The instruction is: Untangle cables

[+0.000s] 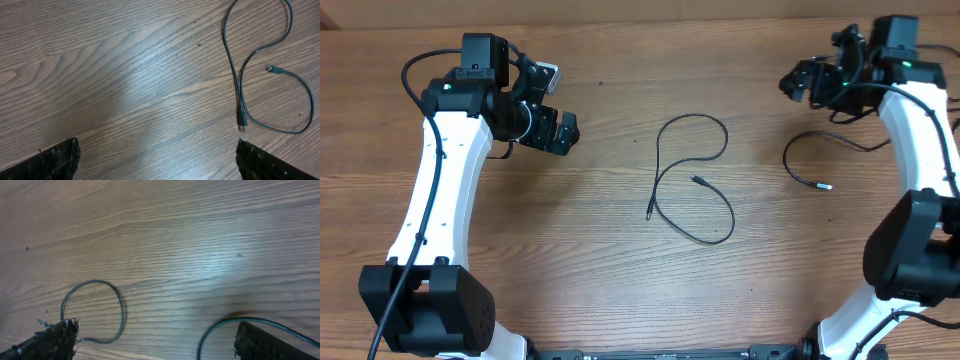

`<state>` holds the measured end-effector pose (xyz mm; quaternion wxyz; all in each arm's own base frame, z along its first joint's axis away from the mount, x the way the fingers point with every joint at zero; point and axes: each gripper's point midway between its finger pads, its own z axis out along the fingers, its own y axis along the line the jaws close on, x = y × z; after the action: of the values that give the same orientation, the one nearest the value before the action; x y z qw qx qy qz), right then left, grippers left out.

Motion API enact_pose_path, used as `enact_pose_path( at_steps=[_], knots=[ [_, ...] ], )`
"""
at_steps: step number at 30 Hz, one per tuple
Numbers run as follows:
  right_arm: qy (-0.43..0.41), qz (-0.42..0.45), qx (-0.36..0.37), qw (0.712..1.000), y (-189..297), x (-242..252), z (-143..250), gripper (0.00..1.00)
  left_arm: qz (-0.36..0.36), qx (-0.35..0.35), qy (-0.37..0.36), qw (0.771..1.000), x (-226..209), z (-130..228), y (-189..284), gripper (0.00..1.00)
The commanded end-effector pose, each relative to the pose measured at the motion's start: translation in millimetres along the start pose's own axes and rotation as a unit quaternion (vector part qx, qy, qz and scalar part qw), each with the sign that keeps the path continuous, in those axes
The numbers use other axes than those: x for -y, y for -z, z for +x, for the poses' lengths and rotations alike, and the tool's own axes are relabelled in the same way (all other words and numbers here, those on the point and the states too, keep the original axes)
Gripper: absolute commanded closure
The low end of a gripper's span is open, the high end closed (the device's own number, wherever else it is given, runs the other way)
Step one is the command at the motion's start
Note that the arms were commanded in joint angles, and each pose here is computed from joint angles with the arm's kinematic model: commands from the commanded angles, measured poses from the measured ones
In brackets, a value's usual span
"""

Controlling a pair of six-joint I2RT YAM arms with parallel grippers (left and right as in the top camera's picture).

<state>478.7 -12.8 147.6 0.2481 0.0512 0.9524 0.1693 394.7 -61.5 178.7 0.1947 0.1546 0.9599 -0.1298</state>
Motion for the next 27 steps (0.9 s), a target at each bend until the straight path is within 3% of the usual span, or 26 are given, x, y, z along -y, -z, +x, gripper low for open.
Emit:
enact_pose_path(
  at_steps=[1, 27],
  knots=[
    [0.023, 0.010, 0.000, 1.000, -3, -12, -2, 0.00, -0.004, 0.013, -0.002, 1.000, 3, -4, 9, 0.00],
    [0.040, 0.007, -0.013, 0.999, -10, -31, 6, 0.00, -0.004, 0.013, -0.002, 1.000, 3, -4, 9, 0.00]
  ],
)
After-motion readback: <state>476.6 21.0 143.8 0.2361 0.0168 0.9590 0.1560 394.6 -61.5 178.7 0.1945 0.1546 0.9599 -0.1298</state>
